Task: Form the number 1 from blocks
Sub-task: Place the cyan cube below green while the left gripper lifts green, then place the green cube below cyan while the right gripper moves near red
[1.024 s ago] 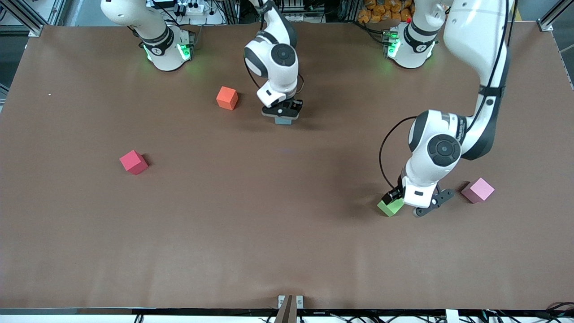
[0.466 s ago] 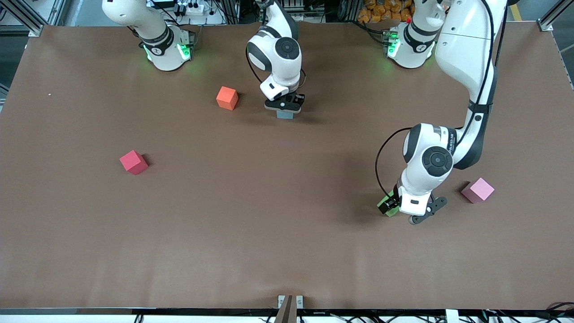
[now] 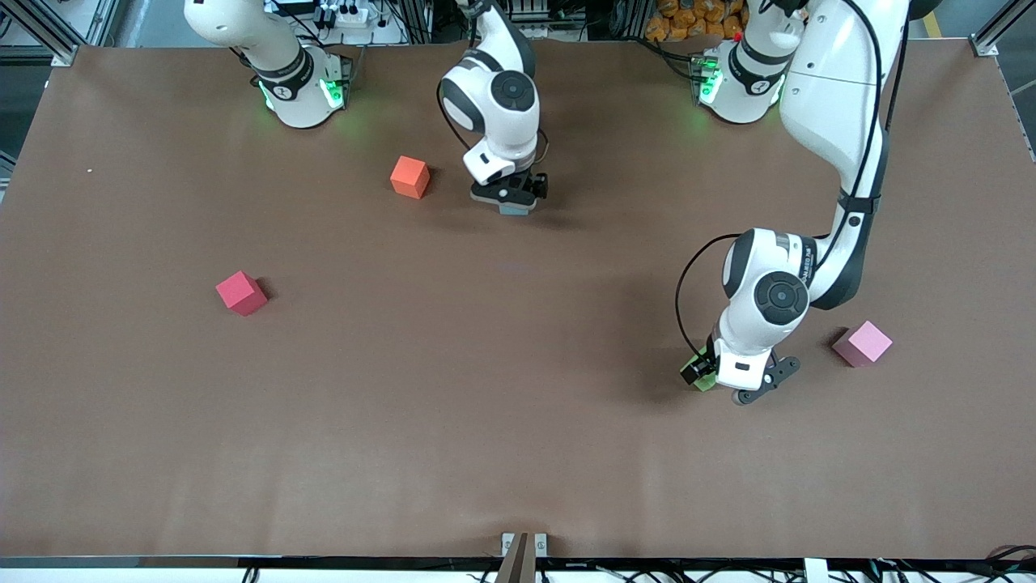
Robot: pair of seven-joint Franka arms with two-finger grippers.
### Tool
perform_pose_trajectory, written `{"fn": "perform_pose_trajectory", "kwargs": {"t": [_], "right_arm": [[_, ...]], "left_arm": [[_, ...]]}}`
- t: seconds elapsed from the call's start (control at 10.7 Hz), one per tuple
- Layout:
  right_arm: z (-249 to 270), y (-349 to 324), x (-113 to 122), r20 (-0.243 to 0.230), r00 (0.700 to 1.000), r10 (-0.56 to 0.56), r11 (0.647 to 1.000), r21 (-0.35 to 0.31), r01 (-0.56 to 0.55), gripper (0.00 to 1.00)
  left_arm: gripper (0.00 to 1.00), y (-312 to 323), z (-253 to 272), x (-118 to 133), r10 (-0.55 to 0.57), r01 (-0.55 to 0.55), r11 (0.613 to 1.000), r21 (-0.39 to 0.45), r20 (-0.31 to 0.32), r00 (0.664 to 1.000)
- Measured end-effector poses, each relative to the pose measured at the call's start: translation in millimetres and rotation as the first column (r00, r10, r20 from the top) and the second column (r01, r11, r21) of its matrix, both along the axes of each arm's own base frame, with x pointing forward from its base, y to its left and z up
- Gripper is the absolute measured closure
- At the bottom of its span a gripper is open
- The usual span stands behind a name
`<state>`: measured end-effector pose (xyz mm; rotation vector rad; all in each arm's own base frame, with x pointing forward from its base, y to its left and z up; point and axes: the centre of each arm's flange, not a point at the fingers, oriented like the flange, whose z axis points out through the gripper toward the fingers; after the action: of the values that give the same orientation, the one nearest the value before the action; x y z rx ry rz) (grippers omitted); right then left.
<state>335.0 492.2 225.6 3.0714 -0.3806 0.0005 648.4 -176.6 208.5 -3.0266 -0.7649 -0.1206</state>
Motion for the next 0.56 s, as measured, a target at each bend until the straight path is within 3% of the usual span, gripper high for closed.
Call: {"fn": "perform_pose_trajectory", "kwargs": {"t": [0.19,0.37,0.56], "right_arm": [[14.5,-45.7,56.1,0.021,1.0,-0.019,0.999,-0.032,0.02,0.0],[27.2,-116.7,122.2,0.028,0.999,-0.037,0.998,-0.058,0.039,0.0],[29.2,-204.1,180.6,0.009,0.999,-0.045,0.997,-0.064,0.045,0.0]], "left_arm": [[0.34,-0.9,1.9,1.5,-0.143,0.143,0.99,0.009,0.0,0.99],[0.38,-15.5,4.6,-0.3,-0.246,0.246,0.969,0.013,0.003,0.969],[0.38,-70.4,8.8,-17.1,-0.335,0.335,0.942,0.009,0.008,0.942]]}}
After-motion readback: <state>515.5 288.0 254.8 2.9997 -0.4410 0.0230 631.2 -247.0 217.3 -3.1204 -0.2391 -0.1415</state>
